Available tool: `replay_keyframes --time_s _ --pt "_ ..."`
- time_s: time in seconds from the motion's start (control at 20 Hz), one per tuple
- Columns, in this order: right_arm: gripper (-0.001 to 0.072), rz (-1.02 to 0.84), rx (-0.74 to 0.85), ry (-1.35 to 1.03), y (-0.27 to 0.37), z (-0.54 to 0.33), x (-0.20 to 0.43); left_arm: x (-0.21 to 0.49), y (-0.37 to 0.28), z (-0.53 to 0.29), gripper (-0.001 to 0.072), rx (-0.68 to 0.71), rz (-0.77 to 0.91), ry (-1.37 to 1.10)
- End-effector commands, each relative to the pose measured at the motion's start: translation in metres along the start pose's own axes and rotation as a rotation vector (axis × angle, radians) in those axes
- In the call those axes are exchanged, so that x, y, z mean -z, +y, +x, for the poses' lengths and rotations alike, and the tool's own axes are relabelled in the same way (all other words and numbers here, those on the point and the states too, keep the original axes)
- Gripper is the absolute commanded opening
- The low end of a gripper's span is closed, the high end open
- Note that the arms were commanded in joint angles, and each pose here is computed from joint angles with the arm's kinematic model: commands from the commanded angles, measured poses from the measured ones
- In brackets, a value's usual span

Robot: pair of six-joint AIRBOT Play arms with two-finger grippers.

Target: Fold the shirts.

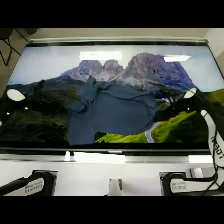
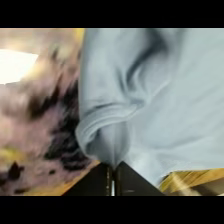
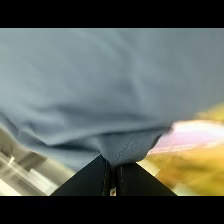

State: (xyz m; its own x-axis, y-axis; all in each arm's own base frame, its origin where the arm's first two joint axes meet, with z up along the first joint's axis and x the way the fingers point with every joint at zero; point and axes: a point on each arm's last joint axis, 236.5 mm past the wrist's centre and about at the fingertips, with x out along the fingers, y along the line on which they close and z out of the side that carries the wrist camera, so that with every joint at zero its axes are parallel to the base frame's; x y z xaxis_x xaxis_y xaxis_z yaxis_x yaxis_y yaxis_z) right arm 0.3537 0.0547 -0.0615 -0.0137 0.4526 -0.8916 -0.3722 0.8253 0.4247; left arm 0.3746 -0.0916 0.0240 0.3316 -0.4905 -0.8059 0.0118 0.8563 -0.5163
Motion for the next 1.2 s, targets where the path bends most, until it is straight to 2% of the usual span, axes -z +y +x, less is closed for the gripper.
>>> replay_keyframes --time_s 0.0,0.15,0.2,0.3,0.4,0.5,0.6,0.9,1.0,1.15 --pt "0.0026 -0.217 0.167 -0.276 0.038 -0.12 -0.069 -0.065 -0.069 -0.105 0.0028 0.022 0.193 -0.298" --pt "0.0026 -0.45 0.55 -0.78 0.123 -0.339 -0.103 -0.106 -0.185 -0.298 0.0028 0.064 0.45 -0.801" --pt "0.0027 -0.487 0.697 -0.953 0.156 -0.412 -0.088 -0.097 -0.23 -0.382 0.0028 0.089 0.533 -1.022" --pt "0.0027 -0.495 0.951 -1.255 0.221 -0.53 -0.022 -0.053 -0.282 -0.501 0.0028 0.107 0.632 -1.331" --pt "0.0027 -0.486 1.085 -1.38 0.257 -0.573 0.038 -0.006 -0.304 -0.555 0.0028 0.146 0.656 -1.464" --pt "0.0027 -0.475 1.135 -1.386 0.269 -0.578 0.073 0.02 -0.307 -0.559 0.0028 0.167 0.65 -1.459" --pt "0.0027 -0.465 1.122 -1.351 0.268 -0.569 0.081 0.028 -0.301 -0.544 0.0028 0.155 0.639 -1.396" --pt "0.0027 -0.394 1.036 -1.166 0.226 -0.53 0.05 -0.007 -0.278 -0.499 0.0027 0.089 0.6 -1.246" --pt "0.0027 -0.349 0.968 -0.996 0.19 -0.493 0.026 -0.035 -0.248 -0.456 0.0028 0.001 0.554 -1.097" --pt "0.0027 -0.267 0.793 -0.585 0.109 -0.392 -0.013 -0.082 -0.176 -0.333 0.0028 -0.087 0.435 -0.714"
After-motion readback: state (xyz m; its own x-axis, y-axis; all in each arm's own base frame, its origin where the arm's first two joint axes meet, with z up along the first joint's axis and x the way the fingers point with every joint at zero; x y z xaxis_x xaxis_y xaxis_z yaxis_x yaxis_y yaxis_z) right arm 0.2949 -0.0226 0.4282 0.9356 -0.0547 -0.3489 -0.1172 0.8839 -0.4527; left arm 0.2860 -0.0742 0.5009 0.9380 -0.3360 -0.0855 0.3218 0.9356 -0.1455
